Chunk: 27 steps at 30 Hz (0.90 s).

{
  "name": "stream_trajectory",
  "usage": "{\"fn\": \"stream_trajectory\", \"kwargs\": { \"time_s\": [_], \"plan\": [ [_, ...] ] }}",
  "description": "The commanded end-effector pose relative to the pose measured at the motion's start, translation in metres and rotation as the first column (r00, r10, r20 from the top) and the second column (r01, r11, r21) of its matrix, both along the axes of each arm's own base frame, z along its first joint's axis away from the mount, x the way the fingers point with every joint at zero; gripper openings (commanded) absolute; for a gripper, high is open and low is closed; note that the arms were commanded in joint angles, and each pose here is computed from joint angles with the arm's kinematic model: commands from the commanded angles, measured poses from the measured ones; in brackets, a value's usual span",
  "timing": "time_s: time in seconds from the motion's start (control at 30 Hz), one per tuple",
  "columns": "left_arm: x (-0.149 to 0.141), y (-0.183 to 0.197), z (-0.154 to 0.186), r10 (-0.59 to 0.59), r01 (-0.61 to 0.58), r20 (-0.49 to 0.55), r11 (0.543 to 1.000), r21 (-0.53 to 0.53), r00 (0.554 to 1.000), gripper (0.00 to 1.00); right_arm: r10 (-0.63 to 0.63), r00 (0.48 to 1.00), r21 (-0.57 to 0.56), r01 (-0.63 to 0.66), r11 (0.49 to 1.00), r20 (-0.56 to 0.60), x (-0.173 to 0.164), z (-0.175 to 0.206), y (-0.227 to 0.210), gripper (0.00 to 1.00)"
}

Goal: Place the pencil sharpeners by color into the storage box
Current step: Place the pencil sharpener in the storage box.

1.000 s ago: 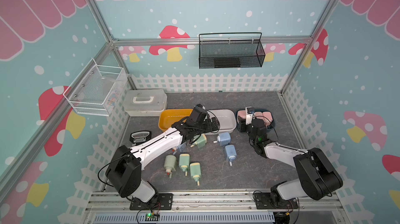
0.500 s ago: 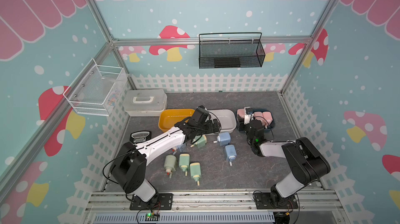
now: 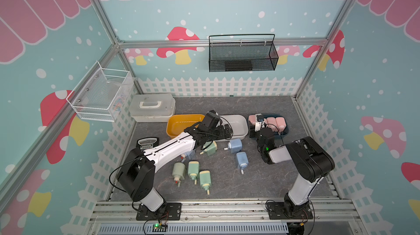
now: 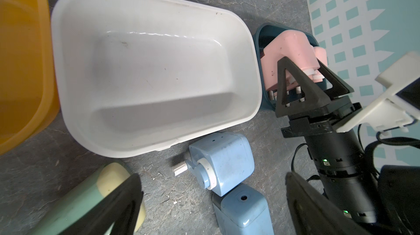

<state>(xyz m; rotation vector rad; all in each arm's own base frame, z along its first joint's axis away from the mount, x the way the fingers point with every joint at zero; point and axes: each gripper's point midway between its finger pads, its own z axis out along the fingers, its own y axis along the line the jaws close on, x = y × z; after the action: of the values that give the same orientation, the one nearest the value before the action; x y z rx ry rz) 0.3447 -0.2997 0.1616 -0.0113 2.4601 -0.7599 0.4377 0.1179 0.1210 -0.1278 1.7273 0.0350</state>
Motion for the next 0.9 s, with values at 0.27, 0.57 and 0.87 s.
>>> {"fn": "stream_trajectory", "kwargs": {
  "time_s": [0.27,0.57,0.87],
  "plan": [
    [0.004,0.001,-0.007,0.0,0.0,-0.014,1.0,0.02,1.0,0.98,-0.014,0.995,0.021,0.011,1.0,0.104,0.008,0.007,-0.001,0.12],
    [0.003,0.005,-0.008,0.008,-0.008,-0.013,1.0,0.026,1.0,0.98,-0.046,0.991,0.038,0.042,0.998,0.122,0.003,0.011,-0.008,0.52],
    [0.003,0.007,-0.008,0.015,-0.014,-0.013,0.999,0.029,1.0,0.98,-0.02,0.993,0.019,0.018,1.0,0.115,-0.005,0.013,-0.008,0.77]
  ]
}}
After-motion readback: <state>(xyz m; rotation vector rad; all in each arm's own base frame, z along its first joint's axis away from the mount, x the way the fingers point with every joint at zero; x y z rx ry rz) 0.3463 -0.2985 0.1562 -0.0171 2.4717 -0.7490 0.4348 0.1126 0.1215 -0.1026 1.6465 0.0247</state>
